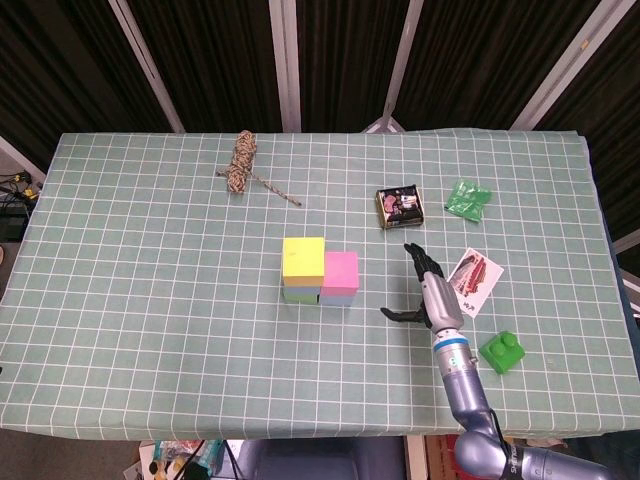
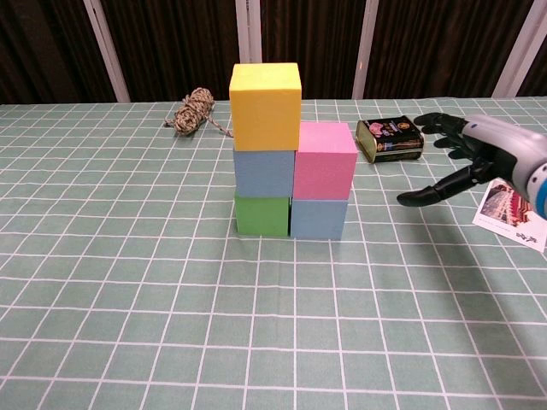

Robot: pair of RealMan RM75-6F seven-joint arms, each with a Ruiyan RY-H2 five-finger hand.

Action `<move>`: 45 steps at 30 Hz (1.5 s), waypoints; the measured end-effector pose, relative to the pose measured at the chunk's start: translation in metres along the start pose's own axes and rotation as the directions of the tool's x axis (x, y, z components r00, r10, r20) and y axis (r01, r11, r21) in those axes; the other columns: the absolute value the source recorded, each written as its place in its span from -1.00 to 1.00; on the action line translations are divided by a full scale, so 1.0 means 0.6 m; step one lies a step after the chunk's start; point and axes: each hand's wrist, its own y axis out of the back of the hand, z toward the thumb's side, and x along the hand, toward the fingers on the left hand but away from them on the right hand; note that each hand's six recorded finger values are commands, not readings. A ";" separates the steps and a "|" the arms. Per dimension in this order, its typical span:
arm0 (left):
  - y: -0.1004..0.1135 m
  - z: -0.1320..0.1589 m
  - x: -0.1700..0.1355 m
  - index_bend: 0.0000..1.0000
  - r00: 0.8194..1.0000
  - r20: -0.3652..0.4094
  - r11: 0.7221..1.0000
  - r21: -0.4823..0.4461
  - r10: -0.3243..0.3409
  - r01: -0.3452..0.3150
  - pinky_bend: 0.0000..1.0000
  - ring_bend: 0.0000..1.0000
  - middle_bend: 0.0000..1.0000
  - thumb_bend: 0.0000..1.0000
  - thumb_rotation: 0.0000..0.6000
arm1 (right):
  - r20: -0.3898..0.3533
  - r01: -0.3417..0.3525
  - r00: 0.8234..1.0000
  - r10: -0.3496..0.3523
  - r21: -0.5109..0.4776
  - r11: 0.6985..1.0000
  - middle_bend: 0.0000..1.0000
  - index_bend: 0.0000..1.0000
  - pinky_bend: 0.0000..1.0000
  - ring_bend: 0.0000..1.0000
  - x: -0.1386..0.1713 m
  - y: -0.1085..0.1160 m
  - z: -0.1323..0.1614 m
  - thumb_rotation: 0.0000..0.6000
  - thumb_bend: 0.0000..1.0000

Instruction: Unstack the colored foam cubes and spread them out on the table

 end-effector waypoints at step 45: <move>0.008 -0.011 0.017 -0.70 0.999 -0.033 1.000 -0.017 0.008 -0.009 -1.00 -1.00 -1.00 -0.66 1.00 | 0.052 0.037 0.998 -0.040 0.056 0.998 0.10 0.02 -1.00 -0.30 -0.046 -0.071 0.137 1.00 -0.51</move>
